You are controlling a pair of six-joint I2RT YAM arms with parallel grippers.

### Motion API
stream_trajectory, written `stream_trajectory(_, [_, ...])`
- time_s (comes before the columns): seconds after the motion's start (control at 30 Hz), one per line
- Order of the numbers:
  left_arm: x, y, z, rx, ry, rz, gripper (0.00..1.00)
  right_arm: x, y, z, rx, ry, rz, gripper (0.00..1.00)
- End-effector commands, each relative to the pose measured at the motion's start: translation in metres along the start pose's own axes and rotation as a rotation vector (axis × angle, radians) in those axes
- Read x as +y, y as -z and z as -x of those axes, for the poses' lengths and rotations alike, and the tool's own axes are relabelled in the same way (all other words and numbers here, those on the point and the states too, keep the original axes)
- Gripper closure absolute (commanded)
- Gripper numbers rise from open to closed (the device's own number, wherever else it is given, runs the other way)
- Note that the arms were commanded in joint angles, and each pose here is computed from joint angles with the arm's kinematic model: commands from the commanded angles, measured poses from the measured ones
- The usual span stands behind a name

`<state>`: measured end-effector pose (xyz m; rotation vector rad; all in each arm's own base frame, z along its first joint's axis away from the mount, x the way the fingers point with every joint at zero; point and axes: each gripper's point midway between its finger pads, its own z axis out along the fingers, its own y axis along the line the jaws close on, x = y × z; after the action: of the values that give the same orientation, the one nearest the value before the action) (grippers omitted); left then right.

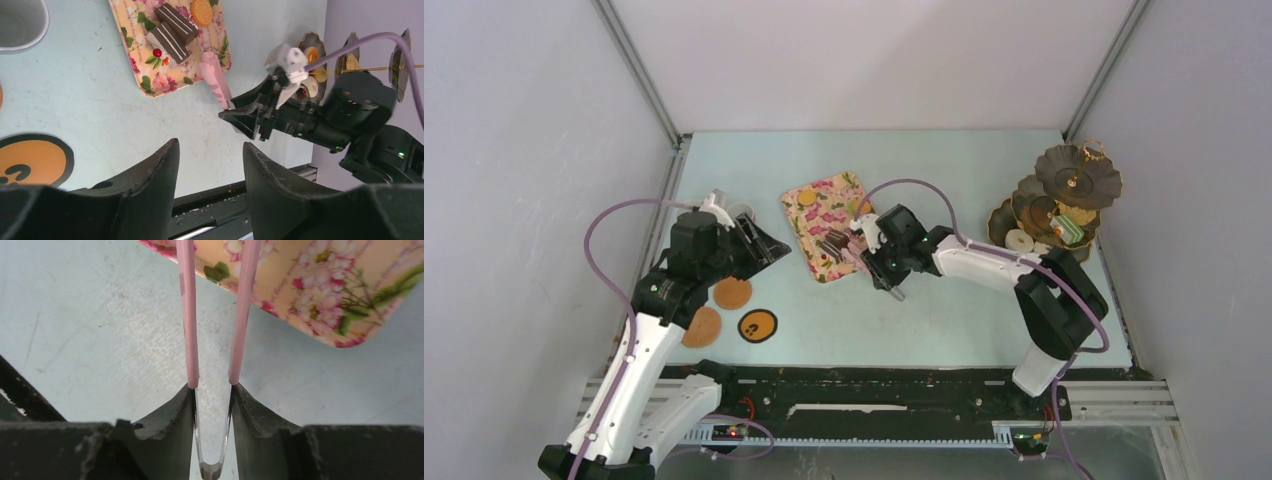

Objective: Serve the afternoon tea
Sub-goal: Place the tray in the desert, then pick up the desert from the tray.

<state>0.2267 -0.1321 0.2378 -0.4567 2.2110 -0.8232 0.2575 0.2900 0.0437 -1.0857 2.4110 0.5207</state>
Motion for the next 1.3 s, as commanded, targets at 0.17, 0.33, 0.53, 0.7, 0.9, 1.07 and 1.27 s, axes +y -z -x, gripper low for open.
stream_trajectory(0.17, [-0.021,0.007,0.016,-0.035,-0.011,-0.060,0.45,-0.027,0.035,0.025,-0.075,-0.067,-0.058,0.63])
stream_trajectory(0.33, [-0.023,0.009,0.017,-0.034,-0.015,-0.064,0.45,-0.036,0.030,0.024,-0.036,-0.010,-0.083,0.63])
stream_trajectory(0.53, [-0.018,0.011,0.013,-0.023,-0.028,-0.047,0.43,-0.044,0.018,0.035,-0.029,-0.002,-0.081,0.62])
stream_trajectory(0.7, [-0.017,0.014,0.010,-0.022,-0.030,-0.050,0.40,-0.044,0.012,0.047,-0.023,0.020,-0.064,0.60])
stream_trajectory(0.9, [-0.017,0.016,0.008,-0.021,-0.032,-0.059,0.39,-0.044,0.007,0.048,0.020,0.048,-0.038,0.57])
stream_trajectory(1.07, [-0.018,0.017,0.007,-0.024,-0.034,-0.068,0.38,-0.035,0.004,0.048,0.030,0.063,0.020,0.55])
stream_trajectory(1.27, [-0.019,0.018,0.006,-0.026,-0.030,-0.078,0.38,-0.030,0.000,0.050,0.037,0.059,0.046,0.55])
